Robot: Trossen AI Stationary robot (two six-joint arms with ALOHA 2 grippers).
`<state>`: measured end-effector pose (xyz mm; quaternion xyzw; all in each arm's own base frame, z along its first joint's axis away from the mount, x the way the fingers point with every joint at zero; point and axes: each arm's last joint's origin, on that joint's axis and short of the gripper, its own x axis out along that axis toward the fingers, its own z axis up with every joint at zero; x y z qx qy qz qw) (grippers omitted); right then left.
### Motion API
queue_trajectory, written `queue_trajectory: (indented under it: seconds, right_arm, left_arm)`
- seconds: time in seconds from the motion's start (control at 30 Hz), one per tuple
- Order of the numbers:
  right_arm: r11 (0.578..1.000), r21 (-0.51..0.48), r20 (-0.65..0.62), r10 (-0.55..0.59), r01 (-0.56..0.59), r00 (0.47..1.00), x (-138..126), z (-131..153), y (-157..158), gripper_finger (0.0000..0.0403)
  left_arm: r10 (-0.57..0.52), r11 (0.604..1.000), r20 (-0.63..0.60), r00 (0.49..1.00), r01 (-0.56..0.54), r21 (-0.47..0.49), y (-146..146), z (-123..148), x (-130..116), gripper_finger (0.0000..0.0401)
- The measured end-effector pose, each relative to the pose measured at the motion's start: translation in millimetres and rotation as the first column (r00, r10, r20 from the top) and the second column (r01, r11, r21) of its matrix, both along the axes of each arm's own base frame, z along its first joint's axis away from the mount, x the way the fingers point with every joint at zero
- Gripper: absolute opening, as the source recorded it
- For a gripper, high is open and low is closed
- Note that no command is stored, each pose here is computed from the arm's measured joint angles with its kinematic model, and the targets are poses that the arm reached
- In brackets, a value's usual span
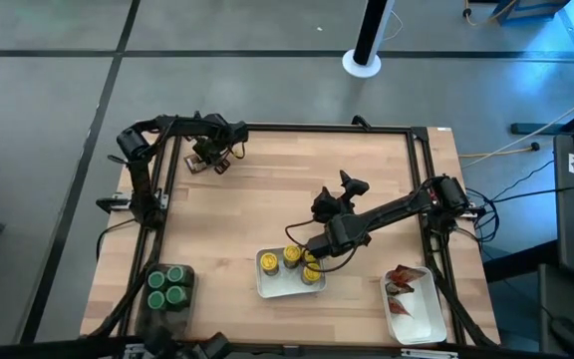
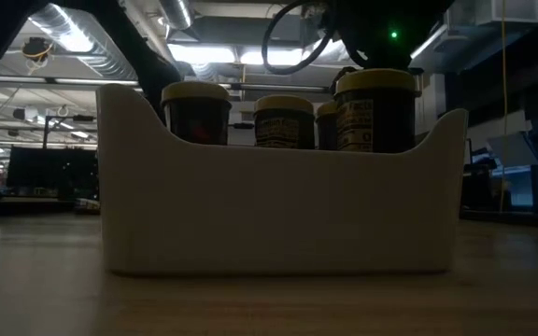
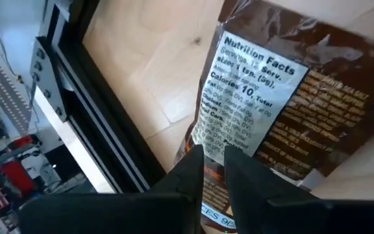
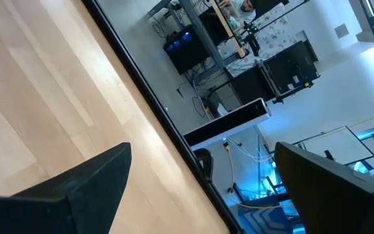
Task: Sort spices by type
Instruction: Put the brown seasoning bag into the right white bin
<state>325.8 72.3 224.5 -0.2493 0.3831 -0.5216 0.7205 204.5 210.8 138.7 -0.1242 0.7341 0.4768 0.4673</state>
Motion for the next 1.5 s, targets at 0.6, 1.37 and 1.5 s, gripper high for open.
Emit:
queue_trajectory:
  seconds: [0.6,1.37,1.5]
  right_arm:
    - [1.0,0.001,0.005,0.0,0.0,1.0,0,0,0,0.0379]
    - [1.0,0.0,-0.009,0.001,-0.001,1.0,0,0,0,0.0379]
    - [1.0,-0.008,-0.033,0.002,-0.002,0.999,-2,0,0,0.0379]
  left_arm:
    - [-0.148,0.986,0.035,0.988,0.15,-0.075,-15,-1,18,0.004]
    - [-0.267,0.955,-0.084,0.96,0.252,-0.157,-45,-28,39,0.004]
    - [-0.329,0.936,-0.032,0.944,0.321,-0.147,-64,-23,53,0.004]
